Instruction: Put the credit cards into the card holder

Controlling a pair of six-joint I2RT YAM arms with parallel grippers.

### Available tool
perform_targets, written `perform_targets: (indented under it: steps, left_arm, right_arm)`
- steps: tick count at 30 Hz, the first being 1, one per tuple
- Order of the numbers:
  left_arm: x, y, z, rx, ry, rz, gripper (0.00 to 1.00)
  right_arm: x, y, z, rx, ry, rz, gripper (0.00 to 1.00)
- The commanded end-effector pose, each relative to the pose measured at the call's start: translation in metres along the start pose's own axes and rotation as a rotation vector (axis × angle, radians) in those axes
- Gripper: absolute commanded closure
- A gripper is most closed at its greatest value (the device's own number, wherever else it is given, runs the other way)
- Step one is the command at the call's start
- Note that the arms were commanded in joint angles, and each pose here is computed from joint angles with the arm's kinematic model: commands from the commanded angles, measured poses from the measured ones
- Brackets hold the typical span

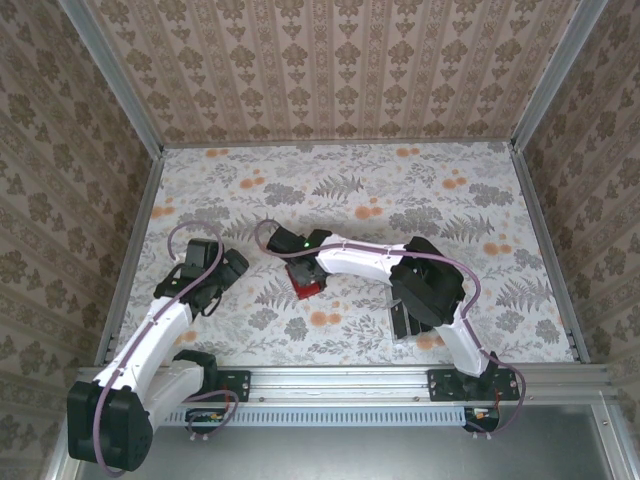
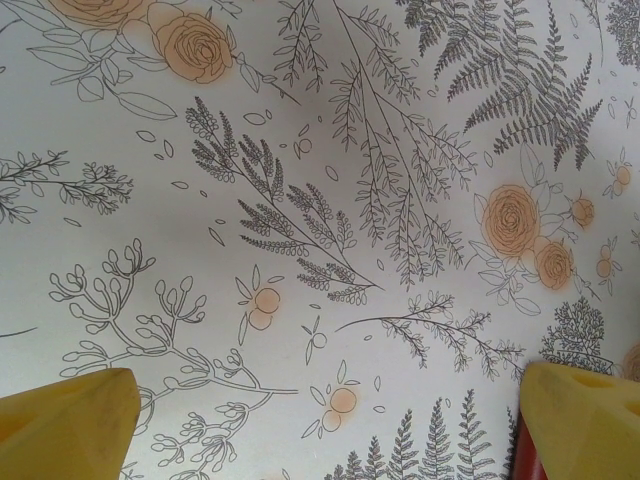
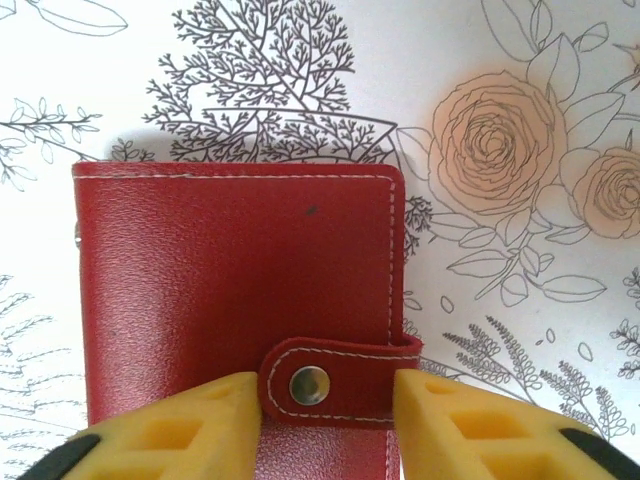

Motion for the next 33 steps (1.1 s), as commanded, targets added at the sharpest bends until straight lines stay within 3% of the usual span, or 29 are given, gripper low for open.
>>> perform_targets:
  steps: [1, 9, 19, 33]
  left_arm:
    - [0.001, 0.000, 0.002, -0.011, 0.001, -0.018, 0.00]
    - [0.005, -0.007, 0.000, -0.028, 0.014, -0.032, 0.00]
    - [0.009, -0.032, -0.005, -0.110, 0.031, -0.070, 0.00]
    - [0.000, -0.088, -0.022, -0.311, 0.049, -0.100, 0.00]
  right_arm:
    - [-0.005, -0.006, -0.010, -0.012, 0.035, 0.003, 0.67]
    - [-0.001, -0.013, -0.010, 0.031, 0.046, -0.023, 0.99]
    - [0.008, -0.021, 0.026, 0.192, -0.002, -0.107, 1.00]
    - [0.007, -0.026, 0.045, 0.363, -0.011, -0.230, 1.00]
Point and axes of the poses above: each hand's point on the last joint's axis, 136 mm out from that joint toward the fingers, its own z axis back along the fingers, its own y axis along the line the jaws close on, x = y × z, the point moved 6 cm from there along z, back along the fingers, and after that the axes turned 10 degrees about -z, right-handed, at the moved point
